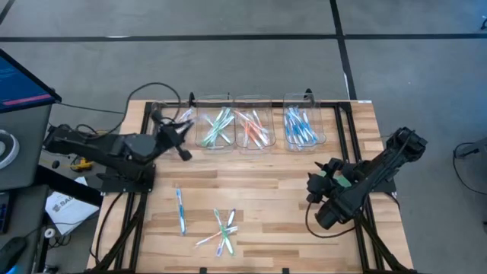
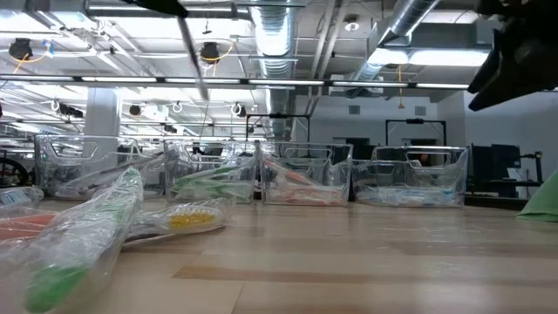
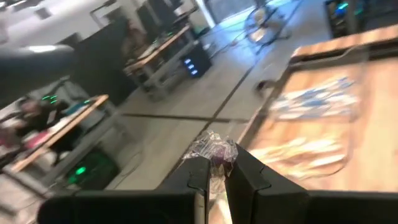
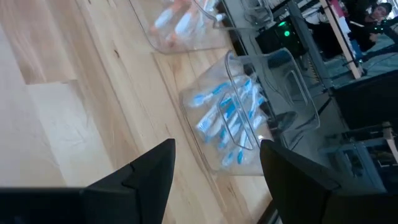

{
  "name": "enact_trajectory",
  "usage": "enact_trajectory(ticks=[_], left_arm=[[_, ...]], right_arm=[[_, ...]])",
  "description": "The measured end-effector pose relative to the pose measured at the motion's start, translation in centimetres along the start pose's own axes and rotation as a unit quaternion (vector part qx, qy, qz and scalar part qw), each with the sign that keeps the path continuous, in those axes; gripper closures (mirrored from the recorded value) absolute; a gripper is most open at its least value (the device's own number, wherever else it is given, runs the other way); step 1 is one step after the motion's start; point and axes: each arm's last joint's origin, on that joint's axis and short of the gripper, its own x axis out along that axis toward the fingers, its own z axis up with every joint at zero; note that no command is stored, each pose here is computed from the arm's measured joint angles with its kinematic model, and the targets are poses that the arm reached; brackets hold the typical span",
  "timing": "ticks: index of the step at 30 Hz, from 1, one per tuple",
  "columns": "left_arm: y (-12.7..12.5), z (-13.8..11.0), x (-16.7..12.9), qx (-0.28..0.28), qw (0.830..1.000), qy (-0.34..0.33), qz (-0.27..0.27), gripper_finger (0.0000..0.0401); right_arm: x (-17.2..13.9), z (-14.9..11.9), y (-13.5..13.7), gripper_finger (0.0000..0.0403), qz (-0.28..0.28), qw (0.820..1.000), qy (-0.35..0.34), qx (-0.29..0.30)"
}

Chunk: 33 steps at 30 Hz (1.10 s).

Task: Pick & Place Toothbrushes
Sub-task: Put the violet toothbrush into the left transparent bin

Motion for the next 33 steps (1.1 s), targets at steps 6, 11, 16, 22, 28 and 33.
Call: enact_trajectory(ticks=[6,11,16,22,28,33], left_arm=[[1.5,-1.3,-0.8,-0.006,0.996,0.033,0.077,0.0384],[1.1,-3.7,-0.9,-0.021,0.991,0.049,0.124,0.0384],[0.5,-6.5,-1.0,-0.065,0.985,0.052,0.154,0.0384],[0.2,-10.4,-1.5,-0.126,0.976,0.044,0.172,0.0384],[0.0,-13.5,-1.9,-0.188,0.963,0.031,0.193,0.0384],[0.1,-14.5,-1.9,-0.233,0.95,0.022,0.206,0.0369]], right_arm=[[0.5,-0.4,0.4,0.0173,0.0,1.0,-0.011,0.006],[0.8,-0.8,0.6,0.0173,0.0,1.0,-0.015,0.009],[0.8,-0.7,0.8,0.0173,0.005,1.0,-0.019,0.015],[0.8,-0.6,1.0,0.0173,0.009,0.999,-0.032,0.018],[1.0,0.0,1.7,0.0173,0.025,0.998,-0.05,0.001],[1.4,0.6,2.0,0.0173,0.031,0.998,-0.051,-0.009]])
